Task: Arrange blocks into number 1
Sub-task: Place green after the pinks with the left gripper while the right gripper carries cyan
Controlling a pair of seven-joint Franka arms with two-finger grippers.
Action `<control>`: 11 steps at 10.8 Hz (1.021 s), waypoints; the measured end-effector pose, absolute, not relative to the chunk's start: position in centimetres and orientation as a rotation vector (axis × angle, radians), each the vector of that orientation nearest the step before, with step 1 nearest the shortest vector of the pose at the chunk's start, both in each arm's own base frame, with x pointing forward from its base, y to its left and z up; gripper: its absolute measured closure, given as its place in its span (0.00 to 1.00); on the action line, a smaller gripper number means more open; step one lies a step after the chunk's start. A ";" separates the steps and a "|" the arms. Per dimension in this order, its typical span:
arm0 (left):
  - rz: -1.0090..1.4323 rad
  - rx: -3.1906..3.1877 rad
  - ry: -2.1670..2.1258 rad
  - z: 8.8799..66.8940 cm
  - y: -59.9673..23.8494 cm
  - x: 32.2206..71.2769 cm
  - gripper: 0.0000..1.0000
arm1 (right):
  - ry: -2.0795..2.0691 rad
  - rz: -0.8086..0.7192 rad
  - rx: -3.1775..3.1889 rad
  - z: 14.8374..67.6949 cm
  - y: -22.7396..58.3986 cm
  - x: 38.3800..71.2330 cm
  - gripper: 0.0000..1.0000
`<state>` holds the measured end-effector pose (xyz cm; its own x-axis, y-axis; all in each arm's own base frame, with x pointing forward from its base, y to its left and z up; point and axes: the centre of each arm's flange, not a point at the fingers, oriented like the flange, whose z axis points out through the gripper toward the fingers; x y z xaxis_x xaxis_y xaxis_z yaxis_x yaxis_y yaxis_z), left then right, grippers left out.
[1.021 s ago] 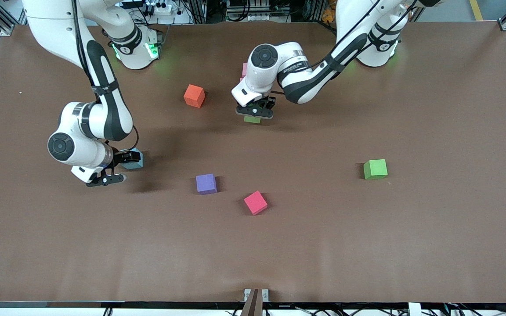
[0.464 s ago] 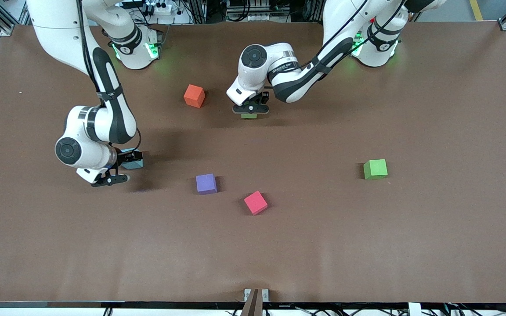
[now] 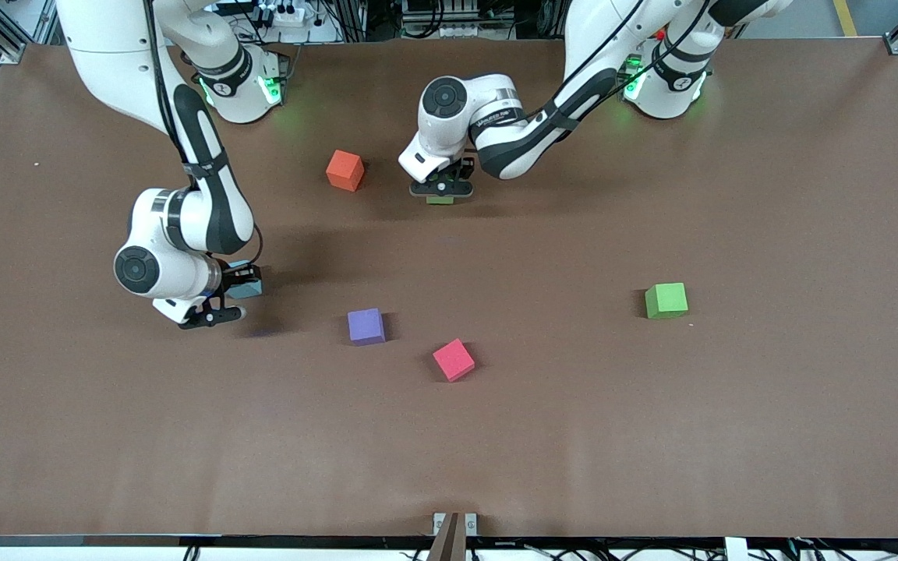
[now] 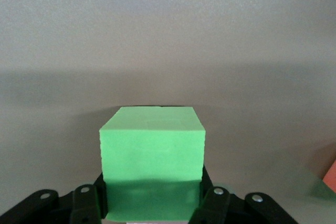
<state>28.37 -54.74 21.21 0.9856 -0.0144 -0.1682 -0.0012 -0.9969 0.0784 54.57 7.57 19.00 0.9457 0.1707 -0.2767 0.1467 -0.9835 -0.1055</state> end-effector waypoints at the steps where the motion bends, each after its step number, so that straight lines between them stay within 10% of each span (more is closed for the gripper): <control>1: -0.260 3.053 -0.016 21.2 -54.8 28.2 0.38 | -0.249 0.434 -2.997 19.1 8.6 54.6 0.41; 6: -0.271 3.059 -0.031 20.5 -54.8 27.8 0.38 | -0.323 0.399 -2.968 19.8 12.9 54.7 0.41; 11: -0.249 3.044 -0.011 21.2 -55.1 29.0 0.00 | -0.334 0.359 -2.962 22.2 18.1 55.6 0.42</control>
